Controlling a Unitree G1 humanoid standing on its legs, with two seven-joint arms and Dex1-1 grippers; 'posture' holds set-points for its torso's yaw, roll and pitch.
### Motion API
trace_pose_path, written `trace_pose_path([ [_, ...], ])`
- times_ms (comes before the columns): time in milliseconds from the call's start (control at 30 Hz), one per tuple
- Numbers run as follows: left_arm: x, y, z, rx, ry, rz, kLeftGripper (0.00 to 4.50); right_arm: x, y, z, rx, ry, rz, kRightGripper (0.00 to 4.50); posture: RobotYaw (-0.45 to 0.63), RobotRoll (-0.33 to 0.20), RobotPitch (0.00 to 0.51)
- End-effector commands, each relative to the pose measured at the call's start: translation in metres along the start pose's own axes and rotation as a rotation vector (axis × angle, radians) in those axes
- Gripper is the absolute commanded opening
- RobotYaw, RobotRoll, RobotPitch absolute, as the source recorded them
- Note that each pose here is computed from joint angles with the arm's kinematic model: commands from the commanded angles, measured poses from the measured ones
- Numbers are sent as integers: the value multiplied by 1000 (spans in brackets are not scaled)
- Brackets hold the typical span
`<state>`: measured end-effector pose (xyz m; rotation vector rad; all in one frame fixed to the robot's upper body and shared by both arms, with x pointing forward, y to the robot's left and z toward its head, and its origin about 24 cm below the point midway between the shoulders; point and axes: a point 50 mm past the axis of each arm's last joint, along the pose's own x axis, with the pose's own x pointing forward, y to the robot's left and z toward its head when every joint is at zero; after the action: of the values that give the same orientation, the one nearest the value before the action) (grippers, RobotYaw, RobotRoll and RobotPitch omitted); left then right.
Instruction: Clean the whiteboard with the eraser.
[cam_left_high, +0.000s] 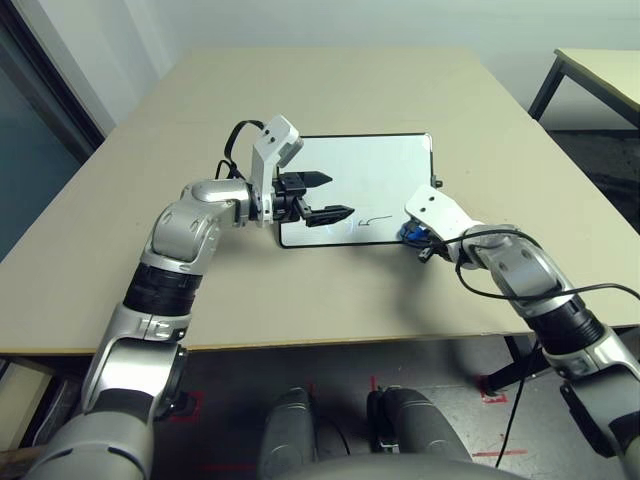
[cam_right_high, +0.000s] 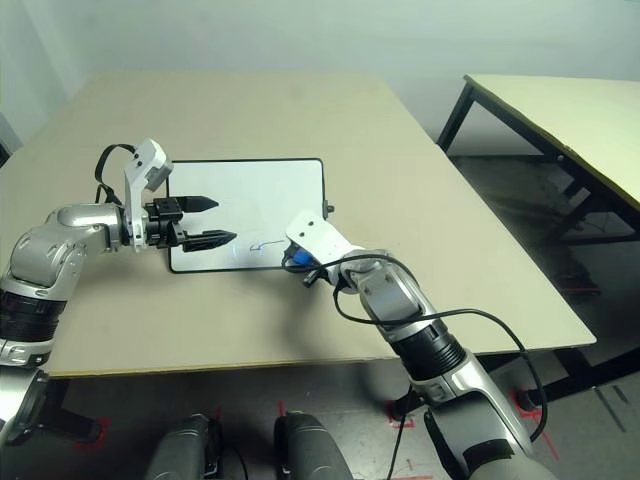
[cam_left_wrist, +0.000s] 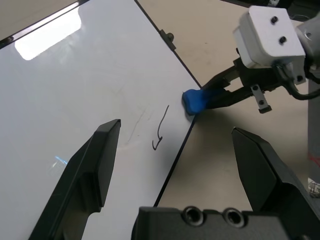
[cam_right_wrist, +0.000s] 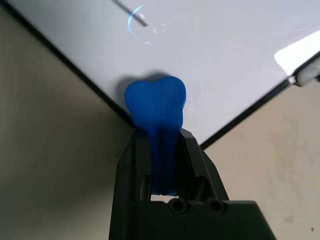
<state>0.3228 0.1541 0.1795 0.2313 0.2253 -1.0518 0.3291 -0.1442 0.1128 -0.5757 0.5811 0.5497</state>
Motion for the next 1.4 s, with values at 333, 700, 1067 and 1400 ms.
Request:
trace_pose_path([
  [333,-1,-2,-3,-8,7,2,4500,2,12,-10,20,42,1,598,-66,0,93],
  [700,-6,-2,-6,-19,9,11,4500,8,-10,60,92,-271,-50,598,-71,0,121],
  [1067,-44,2,-11,-6,114,77,4500,12,43,29,-2,-117,119,597,-46,0,138],
  [1400,-56,-15,-11,1,175,44,4500,2,38,19,-65,-12,132,596,-29,0,147],
])
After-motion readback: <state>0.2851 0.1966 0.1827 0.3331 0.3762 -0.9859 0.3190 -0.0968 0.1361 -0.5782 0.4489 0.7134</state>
